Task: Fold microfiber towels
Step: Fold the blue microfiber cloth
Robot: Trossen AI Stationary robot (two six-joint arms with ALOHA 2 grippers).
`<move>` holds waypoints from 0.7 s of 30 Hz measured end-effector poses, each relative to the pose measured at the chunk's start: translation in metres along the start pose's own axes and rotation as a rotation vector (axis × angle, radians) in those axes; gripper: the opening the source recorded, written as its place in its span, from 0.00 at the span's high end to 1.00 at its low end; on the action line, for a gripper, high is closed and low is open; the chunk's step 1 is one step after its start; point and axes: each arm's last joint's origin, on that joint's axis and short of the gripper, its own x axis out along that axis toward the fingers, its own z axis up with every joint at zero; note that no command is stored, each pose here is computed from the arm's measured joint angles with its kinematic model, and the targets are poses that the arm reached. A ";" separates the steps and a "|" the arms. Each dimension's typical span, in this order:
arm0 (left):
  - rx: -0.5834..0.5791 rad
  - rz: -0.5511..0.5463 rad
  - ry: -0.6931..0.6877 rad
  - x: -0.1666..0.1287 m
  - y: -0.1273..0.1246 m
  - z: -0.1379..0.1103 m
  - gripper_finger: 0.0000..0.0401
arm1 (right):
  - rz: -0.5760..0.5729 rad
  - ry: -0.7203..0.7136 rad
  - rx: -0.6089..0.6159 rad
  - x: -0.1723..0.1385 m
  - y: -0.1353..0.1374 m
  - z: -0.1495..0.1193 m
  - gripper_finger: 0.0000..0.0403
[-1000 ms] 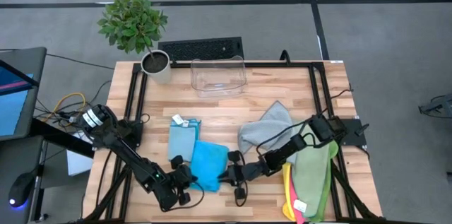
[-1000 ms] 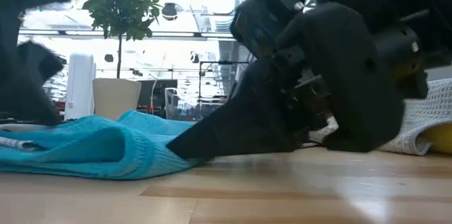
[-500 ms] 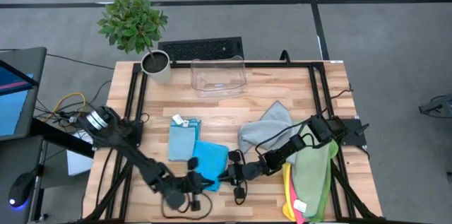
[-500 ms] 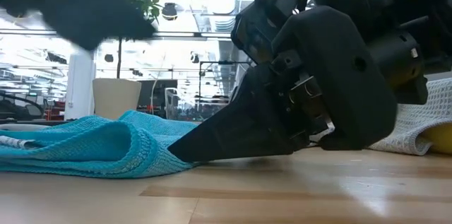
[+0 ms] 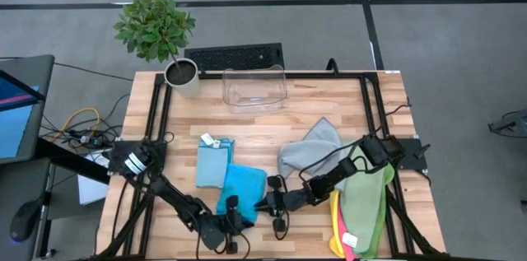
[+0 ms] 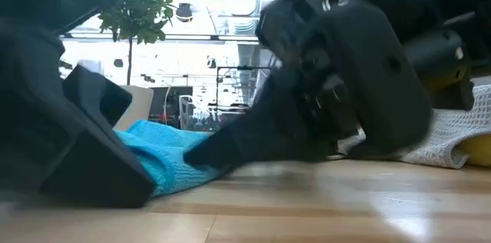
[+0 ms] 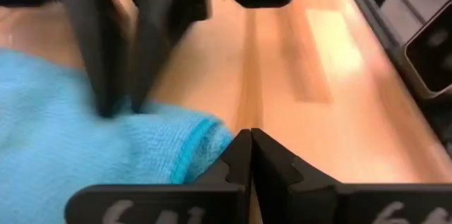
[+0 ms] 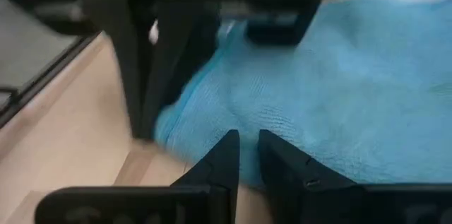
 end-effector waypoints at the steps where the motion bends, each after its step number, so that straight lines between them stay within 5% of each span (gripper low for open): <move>1: -0.011 -0.018 0.000 0.002 -0.002 0.001 1.00 | -0.026 -0.016 -0.002 -0.001 0.000 0.003 0.80; 12: -0.034 -0.036 0.002 0.002 -0.003 0.001 1.00 | -0.008 -0.228 -0.034 -0.011 0.015 0.043 0.80; 21: -0.027 -0.040 -0.008 0.003 -0.003 0.004 1.00 | 0.016 -0.116 -0.048 0.015 0.025 0.036 0.80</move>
